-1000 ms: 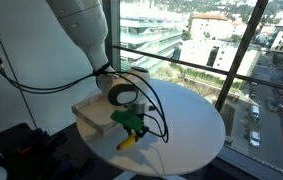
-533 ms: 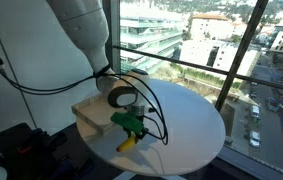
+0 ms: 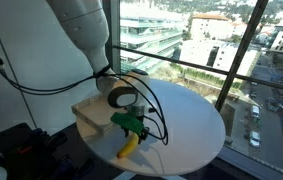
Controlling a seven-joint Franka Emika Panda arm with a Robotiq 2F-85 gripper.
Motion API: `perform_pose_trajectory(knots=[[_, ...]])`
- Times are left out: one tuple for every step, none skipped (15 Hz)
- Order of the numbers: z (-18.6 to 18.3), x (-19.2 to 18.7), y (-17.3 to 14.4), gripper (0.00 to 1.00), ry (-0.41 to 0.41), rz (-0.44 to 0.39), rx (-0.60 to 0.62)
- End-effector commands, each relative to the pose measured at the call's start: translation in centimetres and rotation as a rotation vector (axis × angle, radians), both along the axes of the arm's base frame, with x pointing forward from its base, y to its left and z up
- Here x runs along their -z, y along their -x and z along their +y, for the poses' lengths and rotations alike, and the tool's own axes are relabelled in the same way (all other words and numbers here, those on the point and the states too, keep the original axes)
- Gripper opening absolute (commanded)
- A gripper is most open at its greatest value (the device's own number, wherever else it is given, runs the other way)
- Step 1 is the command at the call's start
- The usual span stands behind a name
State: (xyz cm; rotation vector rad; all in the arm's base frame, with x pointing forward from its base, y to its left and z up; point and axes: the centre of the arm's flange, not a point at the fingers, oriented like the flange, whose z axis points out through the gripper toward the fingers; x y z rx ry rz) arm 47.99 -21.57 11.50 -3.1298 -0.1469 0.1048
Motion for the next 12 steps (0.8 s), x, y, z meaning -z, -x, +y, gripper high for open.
perform_pose_trajectory(knots=[[-0.6,-0.1,-0.3,1.0,-0.008,-0.023,-0.011],[-0.5,-0.2,-0.3,1.0,-0.009,-0.023,-0.011],[-0.5,-0.2,-0.3,1.0,-0.011,-0.023,-0.012],[-0.3,-0.4,-0.2,1.0,-0.013,-0.02,-0.011],[-0.2,-0.5,-0.2,1.0,-0.014,-0.02,-0.014],[0.0,-0.6,-0.3,1.0,-0.02,-0.02,-0.017],[0.2,-0.7,-0.3,1.0,-0.019,-0.017,-0.023],[0.5,-0.8,-0.3,1.0,-0.023,-0.014,-0.027],[0.7,-0.9,-0.3,1.0,-0.025,-0.015,-0.029],[1.0,-1.1,-0.4,1.0,-0.025,-0.016,-0.032],[1.2,-1.3,-0.4,1.0,-0.026,-0.016,-0.035],[1.4,-1.6,-0.5,1.0,-0.025,-0.018,-0.038]])
